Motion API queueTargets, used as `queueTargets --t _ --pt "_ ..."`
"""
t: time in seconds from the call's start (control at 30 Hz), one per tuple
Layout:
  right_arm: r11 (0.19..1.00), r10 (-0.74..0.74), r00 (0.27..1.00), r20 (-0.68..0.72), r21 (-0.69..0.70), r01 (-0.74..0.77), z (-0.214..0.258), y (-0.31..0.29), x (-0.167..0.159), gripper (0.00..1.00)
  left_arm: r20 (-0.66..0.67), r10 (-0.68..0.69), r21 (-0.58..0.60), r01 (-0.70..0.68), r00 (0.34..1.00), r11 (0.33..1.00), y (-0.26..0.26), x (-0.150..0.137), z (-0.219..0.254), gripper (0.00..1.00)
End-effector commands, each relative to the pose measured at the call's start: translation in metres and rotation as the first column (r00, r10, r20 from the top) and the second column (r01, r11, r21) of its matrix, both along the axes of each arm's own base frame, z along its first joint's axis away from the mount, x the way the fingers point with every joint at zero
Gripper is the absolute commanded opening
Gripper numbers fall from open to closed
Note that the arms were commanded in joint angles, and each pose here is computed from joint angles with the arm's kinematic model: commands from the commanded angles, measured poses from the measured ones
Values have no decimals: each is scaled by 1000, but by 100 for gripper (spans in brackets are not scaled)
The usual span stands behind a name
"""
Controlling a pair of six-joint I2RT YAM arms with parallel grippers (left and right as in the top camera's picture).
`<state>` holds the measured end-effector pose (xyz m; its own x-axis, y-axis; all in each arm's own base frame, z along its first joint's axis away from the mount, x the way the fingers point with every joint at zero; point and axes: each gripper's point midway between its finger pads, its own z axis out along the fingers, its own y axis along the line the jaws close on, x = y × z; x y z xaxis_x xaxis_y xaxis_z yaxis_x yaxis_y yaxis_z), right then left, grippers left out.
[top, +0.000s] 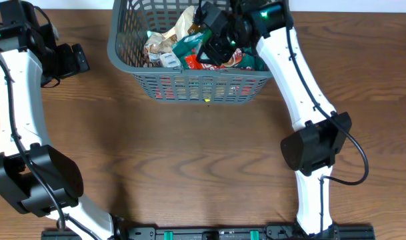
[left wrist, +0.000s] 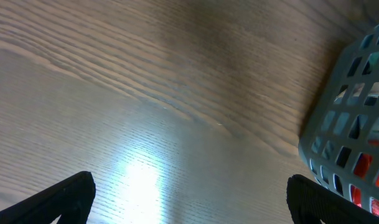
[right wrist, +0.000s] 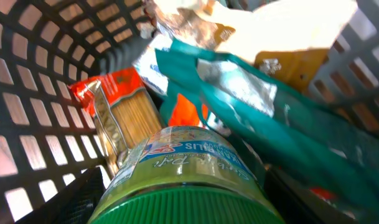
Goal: Pack container
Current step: 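Lower the jar into the basket and open the right gripper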
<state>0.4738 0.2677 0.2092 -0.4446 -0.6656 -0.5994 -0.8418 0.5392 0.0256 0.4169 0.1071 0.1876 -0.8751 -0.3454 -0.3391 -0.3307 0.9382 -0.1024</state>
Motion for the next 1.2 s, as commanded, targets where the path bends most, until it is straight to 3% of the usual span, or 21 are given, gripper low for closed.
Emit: queueTargets --t 0.0,0.5,1.1,1.17 --pt "1000 18 999 47 -24 -17 3 17 -2 1 -1 -13 -2 13 1000 1000 -1 0 0 99" --pt "996 88 984 153 9 -91 13 74 -8 1 -1 -13 -2 13 1000 1000 -1 0 0 99" --pt "992 120 992 43 -45 -118 -53 91 -11 1 -1 -13 -2 13 1000 1000 -1 0 0 99" --pt "992 120 992 38 -48 -118 -54 90 -12 9 -1 -13 -2 13 1000 1000 -1 0 0 99"
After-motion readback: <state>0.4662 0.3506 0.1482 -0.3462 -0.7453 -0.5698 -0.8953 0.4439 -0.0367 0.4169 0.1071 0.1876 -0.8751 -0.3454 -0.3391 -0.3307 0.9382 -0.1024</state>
